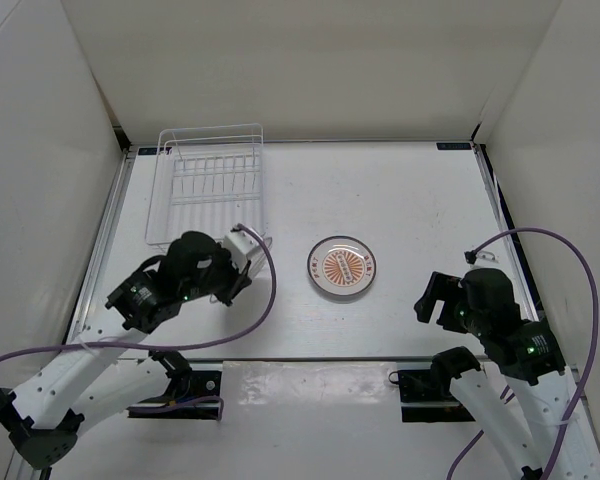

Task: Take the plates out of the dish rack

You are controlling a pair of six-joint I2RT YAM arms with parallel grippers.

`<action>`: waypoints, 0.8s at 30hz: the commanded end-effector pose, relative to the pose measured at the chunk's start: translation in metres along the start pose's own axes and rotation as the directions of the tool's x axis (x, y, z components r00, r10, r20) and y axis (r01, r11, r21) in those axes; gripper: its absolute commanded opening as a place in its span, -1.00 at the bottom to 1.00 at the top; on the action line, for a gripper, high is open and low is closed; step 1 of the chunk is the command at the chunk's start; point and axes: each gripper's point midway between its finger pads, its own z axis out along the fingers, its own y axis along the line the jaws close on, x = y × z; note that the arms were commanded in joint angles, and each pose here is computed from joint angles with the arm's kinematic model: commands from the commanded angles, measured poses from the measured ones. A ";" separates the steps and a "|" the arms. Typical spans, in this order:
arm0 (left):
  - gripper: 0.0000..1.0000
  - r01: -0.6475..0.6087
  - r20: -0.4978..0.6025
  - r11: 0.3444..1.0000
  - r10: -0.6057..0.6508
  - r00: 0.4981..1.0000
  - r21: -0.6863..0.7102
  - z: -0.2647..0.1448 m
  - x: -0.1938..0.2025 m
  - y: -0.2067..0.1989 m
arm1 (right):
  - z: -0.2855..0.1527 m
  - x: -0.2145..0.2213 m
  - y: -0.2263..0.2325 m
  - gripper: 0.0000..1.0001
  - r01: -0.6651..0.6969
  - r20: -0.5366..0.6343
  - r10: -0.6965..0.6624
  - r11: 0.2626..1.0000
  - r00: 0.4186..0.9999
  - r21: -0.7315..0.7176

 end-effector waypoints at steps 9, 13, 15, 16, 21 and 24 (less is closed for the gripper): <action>-1.00 0.000 -0.179 0.998 0.012 0.984 0.066 0.031 0.106 -0.030 | 0.004 -0.006 0.001 0.81 -0.001 0.015 0.001 1.000 1.000 0.009; -1.00 -0.017 -0.180 1.000 0.019 0.983 0.015 0.049 0.127 -0.032 | 0.005 -0.006 0.000 0.81 -0.001 0.009 0.000 1.000 1.000 0.014; -1.00 -0.054 -0.192 0.998 0.057 0.980 0.019 0.057 0.136 -0.040 | 0.006 -0.006 -0.001 0.81 0.001 0.004 -0.001 1.000 1.000 0.021; -1.00 -0.061 -0.241 0.998 0.060 0.969 0.004 0.062 0.148 -0.041 | 0.006 -0.006 0.000 0.81 0.000 0.002 0.000 1.000 1.000 0.020; -1.00 -0.207 -0.323 0.978 0.202 0.925 0.019 0.078 0.173 -0.069 | 0.008 -0.003 0.000 0.81 0.006 -0.021 -0.005 1.000 1.000 0.026; -0.94 -0.258 -0.358 0.966 0.251 0.900 0.028 0.081 0.189 -0.078 | 0.007 -0.004 0.000 0.81 0.007 -0.017 -0.007 1.000 1.000 0.026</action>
